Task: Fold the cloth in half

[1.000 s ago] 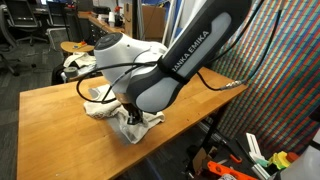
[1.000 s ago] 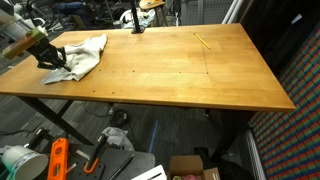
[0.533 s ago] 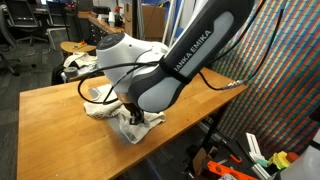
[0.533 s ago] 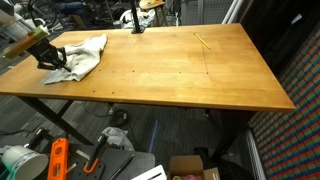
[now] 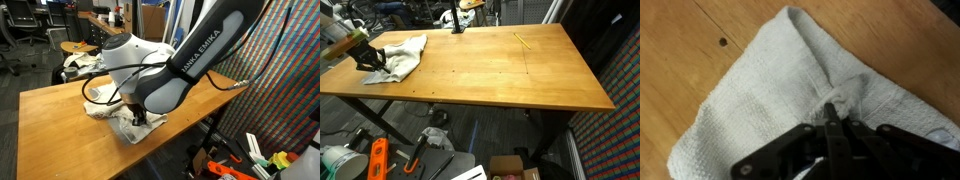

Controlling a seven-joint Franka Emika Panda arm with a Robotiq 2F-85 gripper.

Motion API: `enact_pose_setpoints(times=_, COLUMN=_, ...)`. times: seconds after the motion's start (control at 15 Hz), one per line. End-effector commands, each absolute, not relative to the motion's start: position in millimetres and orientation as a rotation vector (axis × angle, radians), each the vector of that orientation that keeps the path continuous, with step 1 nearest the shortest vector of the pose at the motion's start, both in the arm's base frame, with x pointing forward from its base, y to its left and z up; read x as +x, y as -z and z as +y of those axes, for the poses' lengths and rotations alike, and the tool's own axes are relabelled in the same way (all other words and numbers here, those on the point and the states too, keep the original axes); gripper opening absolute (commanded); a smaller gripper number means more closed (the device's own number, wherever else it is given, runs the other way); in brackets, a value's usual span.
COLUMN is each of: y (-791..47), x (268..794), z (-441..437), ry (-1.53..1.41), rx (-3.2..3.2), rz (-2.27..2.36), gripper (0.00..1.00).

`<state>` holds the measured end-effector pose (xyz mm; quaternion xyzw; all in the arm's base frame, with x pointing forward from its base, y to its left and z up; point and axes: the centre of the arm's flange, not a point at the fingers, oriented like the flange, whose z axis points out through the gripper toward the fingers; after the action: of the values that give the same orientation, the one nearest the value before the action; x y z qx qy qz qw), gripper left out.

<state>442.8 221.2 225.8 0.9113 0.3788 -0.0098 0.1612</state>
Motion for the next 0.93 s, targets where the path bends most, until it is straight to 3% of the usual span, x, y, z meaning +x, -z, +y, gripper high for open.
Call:
enact_pose_setpoints(times=0.0, y=-217, x=430, z=207, ry=0.054, rx=2.639, rz=1.077, gripper=0.01)
enact_pose_setpoints(times=0.87, y=-253, x=431, z=185, ry=-0.073, rx=2.733, rz=0.905, gripper=0.01)
